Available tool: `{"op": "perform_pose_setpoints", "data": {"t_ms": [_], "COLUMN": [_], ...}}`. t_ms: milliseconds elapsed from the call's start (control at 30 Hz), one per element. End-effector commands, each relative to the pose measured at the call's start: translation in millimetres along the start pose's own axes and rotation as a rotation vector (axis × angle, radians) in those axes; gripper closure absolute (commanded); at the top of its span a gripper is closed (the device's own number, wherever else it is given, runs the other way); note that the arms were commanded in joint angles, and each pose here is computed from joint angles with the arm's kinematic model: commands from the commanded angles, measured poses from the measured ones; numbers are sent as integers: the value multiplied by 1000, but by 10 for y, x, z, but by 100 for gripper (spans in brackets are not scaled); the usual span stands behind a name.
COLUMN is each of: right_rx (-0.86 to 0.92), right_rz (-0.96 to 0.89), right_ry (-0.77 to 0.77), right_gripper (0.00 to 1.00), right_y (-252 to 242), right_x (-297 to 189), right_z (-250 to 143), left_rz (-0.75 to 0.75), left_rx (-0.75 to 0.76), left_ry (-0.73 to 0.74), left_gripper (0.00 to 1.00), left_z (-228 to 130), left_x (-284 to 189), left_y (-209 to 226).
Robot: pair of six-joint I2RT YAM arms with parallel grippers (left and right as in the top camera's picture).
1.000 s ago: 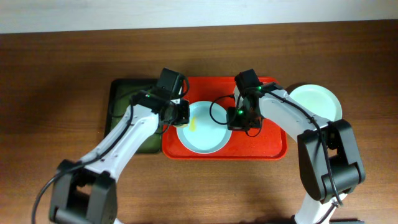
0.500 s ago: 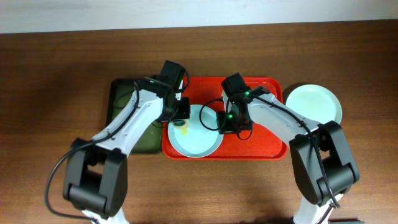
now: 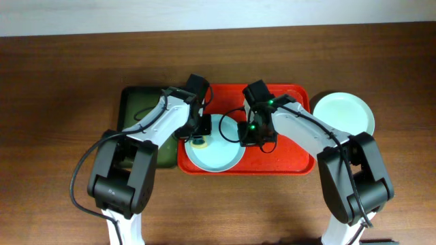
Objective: Clean dirty plates on tray and stack at the side
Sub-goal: 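Scrub the blue plate with the sponge in the left gripper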
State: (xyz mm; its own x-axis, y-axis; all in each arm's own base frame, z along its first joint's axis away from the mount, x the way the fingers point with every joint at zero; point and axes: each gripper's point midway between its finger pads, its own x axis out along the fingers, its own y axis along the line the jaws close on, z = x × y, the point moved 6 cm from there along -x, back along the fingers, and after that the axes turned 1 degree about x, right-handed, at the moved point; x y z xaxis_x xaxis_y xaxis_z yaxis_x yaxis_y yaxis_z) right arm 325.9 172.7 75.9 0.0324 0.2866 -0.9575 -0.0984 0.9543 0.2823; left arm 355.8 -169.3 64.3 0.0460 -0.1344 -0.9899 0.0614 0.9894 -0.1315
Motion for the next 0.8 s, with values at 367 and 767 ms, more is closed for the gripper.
{"op": "perform_pose_setpoints", "data": {"t_ms": [367, 767], "right_rx": [2, 26], "right_rz": [-27, -53], "right_ry": [15, 67], "right_gripper": [96, 73], "right_y": [-29, -73], "right_x": [67, 76], "right_z": [-32, -143], "left_rz": [-295, -43], "left_rx": [154, 81], "left_ry": [-12, -123], "left_gripper": [100, 100], "left_z": [-9, -232], "left_x": [-492, -983], "left_y": [-314, 107]}}
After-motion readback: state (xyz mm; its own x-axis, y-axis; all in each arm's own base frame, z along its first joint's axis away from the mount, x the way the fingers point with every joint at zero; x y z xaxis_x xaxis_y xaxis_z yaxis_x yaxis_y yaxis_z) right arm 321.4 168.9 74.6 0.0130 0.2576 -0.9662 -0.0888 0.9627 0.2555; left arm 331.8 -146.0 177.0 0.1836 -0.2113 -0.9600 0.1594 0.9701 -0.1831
